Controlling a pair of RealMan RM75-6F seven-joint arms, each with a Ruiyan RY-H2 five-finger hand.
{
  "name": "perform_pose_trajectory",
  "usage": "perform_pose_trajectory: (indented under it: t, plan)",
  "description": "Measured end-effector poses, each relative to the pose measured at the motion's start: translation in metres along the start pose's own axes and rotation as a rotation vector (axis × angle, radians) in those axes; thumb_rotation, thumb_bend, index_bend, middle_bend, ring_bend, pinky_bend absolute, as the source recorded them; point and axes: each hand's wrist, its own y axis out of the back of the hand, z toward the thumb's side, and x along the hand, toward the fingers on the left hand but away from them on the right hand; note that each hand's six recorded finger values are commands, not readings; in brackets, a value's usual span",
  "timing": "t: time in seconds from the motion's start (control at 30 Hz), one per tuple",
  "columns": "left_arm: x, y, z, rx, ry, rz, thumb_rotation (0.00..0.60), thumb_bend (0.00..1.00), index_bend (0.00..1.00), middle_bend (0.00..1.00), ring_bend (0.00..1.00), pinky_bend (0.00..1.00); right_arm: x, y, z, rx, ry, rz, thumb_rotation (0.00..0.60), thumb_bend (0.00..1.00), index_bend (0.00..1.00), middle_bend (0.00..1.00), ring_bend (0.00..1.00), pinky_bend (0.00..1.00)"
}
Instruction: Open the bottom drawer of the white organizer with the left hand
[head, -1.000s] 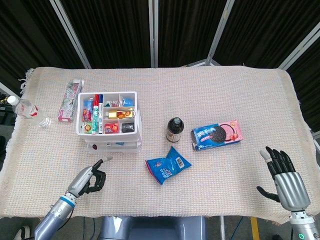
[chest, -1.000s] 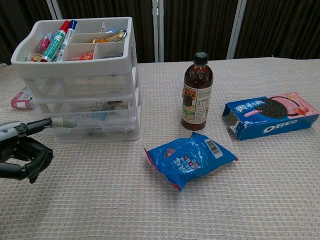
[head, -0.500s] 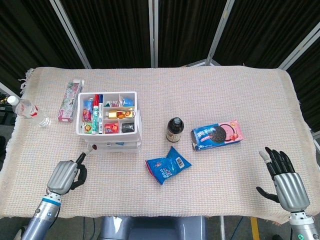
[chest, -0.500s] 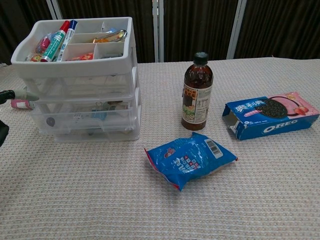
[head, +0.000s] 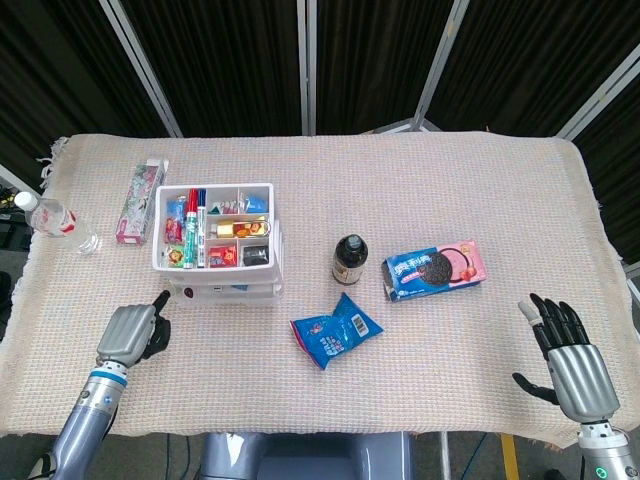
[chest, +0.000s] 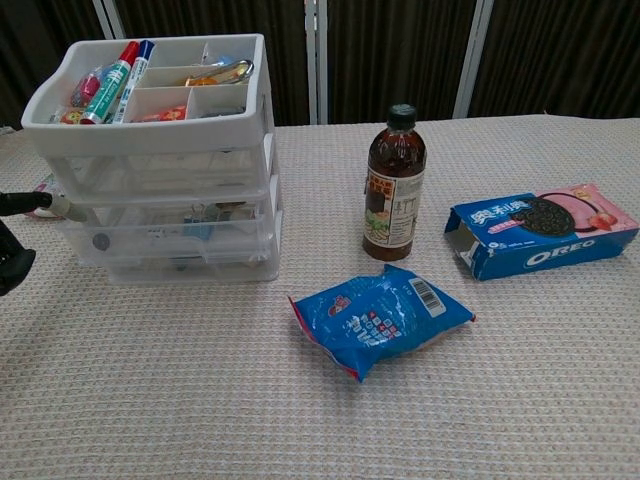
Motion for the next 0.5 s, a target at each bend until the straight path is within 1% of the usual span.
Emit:
perform_pose_trajectory:
  t: [0.2,0.37,0.5]
  plan:
    - [0.0027,-0.0029,0.0051,-0.002,-0.011,-0.011,0.600,0.73,0.18,0.85,0.84,0.64,-0.0002,-0.0010,0.0000,0.001,0.001,0.005,0.600,0.02,0.00,0.00,0.00,0.00]
    - [0.0007,-0.0026,0.0066,0.000,-0.016,-0.016,0.600,0.73,0.29,0.85,0.84,0.64,-0.0001,-0.0008,0.0002,0.000,0.001,0.003,0.600,0.02,0.00,0.00,0.00,0.00]
    - [-0.0026,-0.0016,0.0073,0.001,-0.024,-0.017,0.600,0.73,0.34,0.85,0.84,0.64,0.0000,-0.0014,0.0004,0.001,0.002,0.006,0.600,0.02,0.00,0.00,0.00,0.00]
